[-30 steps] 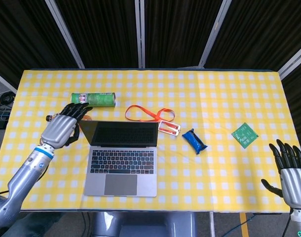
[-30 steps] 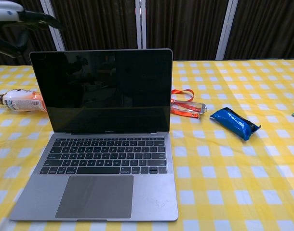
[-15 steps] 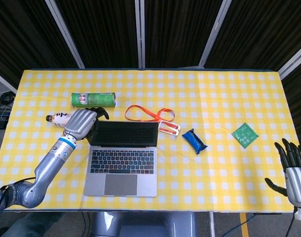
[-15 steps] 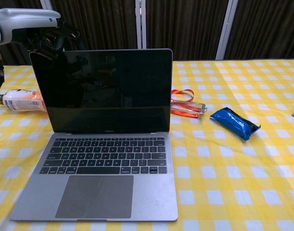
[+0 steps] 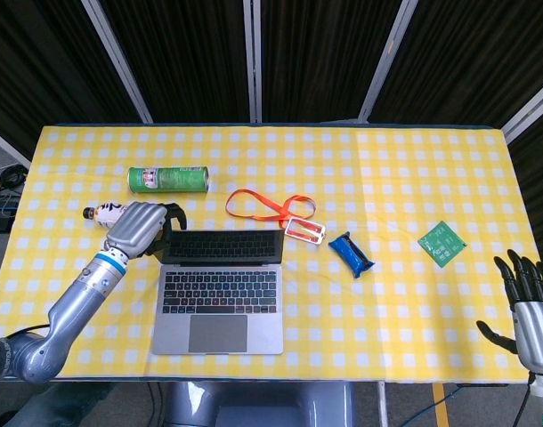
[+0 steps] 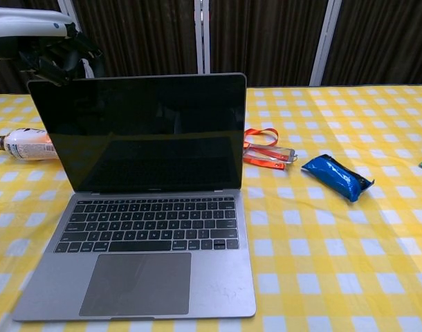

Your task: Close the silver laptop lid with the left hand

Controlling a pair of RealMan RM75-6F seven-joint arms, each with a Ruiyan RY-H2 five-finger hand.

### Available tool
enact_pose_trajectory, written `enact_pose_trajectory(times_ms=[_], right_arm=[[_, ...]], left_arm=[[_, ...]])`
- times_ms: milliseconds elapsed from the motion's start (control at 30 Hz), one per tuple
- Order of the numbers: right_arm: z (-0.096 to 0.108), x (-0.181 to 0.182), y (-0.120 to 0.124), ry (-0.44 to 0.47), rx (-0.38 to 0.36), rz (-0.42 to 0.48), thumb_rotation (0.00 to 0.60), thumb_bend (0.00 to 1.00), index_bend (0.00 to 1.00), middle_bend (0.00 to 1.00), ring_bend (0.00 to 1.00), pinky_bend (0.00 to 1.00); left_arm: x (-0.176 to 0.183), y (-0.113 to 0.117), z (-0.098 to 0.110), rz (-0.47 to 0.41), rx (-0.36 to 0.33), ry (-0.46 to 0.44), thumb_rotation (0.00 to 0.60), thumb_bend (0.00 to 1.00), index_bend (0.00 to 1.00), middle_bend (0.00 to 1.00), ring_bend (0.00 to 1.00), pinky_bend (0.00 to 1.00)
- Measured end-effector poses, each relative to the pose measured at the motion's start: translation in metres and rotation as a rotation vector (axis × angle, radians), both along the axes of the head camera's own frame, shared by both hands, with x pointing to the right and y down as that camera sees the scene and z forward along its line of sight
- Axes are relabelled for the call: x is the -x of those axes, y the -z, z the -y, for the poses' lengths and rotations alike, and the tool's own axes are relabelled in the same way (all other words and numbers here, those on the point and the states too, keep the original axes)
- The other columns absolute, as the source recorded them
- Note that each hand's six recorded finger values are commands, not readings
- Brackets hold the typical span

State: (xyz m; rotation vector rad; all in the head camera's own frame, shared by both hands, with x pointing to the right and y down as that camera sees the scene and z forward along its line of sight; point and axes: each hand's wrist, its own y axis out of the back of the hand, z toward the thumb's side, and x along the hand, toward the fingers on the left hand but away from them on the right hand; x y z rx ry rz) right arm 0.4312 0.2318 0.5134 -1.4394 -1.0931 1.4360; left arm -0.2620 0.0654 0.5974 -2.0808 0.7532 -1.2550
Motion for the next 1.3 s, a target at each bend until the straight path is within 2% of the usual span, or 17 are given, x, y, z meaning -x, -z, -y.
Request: enact_pose_trajectory(times_ms=[700,933,1300], right_arm=[[-0.001,0.002,0.004,0.002,-0.011,0.003,0.6,0.0,0.02,0.0,0.0,0.0],[-0.001,0.001,0.005,0.001,-0.014,0.007,0.6,0.0,0.02,0.0,0.0,0.0],[-0.001,0.0,0.006,-0.002,-0.015,0.008,0.6,0.0,0.02,0.0,0.0,0.0]], left_arm=[[-0.001,0.008,-0.068,-0.078,0.094,-0.172,0.6,1.0,0.5,0.38,0.44,0.54],[-0.011,-0.001,-0.1,-0.099,0.173,-0.238,0.6,1.0,0.5,0.38,0.44,0.54],[-0.024,-0.028,-0.129,-0.099,0.239,-0.289,0.6,1.0,0.5,0.38,0.43,0.54]])
